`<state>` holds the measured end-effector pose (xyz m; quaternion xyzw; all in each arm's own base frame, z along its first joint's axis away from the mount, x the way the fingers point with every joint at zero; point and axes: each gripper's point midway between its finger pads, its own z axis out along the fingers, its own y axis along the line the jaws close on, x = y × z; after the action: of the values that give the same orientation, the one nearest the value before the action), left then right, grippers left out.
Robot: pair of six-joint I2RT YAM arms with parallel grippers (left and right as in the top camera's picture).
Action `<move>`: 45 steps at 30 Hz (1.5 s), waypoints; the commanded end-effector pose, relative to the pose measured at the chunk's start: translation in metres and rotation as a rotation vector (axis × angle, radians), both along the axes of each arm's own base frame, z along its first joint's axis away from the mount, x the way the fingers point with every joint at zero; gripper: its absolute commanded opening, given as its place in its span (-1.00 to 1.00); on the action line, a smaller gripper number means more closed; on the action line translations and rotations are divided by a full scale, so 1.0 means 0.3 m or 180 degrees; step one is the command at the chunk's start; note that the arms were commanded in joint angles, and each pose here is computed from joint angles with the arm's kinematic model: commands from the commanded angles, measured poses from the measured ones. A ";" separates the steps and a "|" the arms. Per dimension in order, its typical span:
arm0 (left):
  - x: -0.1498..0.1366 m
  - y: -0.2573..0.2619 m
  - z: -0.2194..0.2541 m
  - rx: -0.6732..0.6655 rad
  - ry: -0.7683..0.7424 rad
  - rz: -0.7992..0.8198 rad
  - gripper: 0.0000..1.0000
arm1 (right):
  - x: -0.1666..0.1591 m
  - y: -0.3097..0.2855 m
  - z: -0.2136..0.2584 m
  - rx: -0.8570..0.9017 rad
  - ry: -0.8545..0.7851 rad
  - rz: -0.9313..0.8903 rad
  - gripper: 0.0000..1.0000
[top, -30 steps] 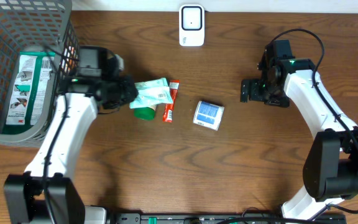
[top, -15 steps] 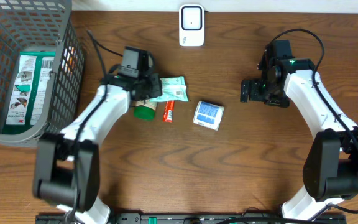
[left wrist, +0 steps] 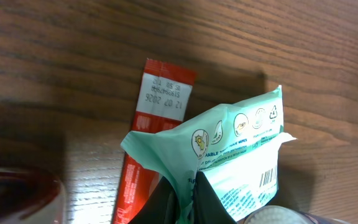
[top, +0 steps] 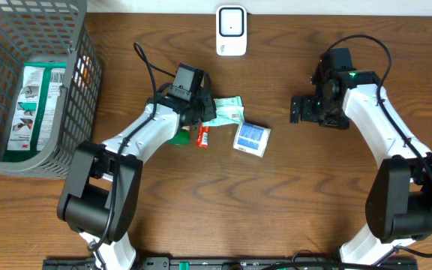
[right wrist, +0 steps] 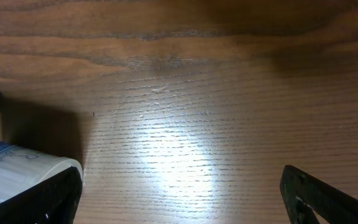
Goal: Scan the item barcode
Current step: 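Lift the wipes pack out and carry it toward the table center, then lower the wipes pack right of the red tube and release it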
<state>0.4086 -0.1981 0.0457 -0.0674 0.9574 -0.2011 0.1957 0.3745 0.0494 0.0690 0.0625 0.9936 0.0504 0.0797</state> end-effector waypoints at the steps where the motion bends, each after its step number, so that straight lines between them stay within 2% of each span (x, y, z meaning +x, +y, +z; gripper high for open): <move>1: -0.008 -0.002 -0.007 0.0028 0.0029 0.0084 -0.85 | 0.012 0.000 0.027 -0.0012 -0.0077 0.0007 0.99; 12: -0.050 -0.064 -0.029 0.0082 0.0090 0.0050 -0.84 | 0.012 0.000 0.027 -0.0012 -0.0077 0.0009 0.99; 24: -0.098 -0.049 -0.058 0.0232 0.0263 0.0037 -0.81 | 0.012 0.000 0.027 -0.0012 -0.0077 0.0009 0.98; 29: -0.088 -0.054 -0.053 0.0222 0.0210 0.0014 -0.74 | 0.012 0.000 0.027 -0.0012 -0.0077 0.0007 0.98; 30: -0.083 -0.056 -0.051 0.0212 0.0190 0.0015 -0.66 | 0.012 0.000 0.027 -0.0012 -0.0077 0.0007 0.98; 41: -0.068 -0.065 -0.060 0.0207 0.0127 -0.0030 -0.66 | 0.012 0.000 0.027 -0.0012 -0.0077 0.0007 0.98; 43: -0.056 -0.072 -0.052 0.0236 0.0027 -0.0154 -0.38 | 0.012 0.000 0.027 -0.0012 -0.0077 0.0007 0.99; 45: -0.035 -0.076 -0.021 0.0218 -0.0091 -0.0197 -0.24 | 0.012 0.000 0.027 -0.0012 -0.0077 0.0007 0.99</move>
<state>0.3951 -0.2229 0.0405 -0.0506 0.9618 -0.1848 0.1958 0.3745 0.0494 0.0690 0.0624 0.9936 0.0506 0.0797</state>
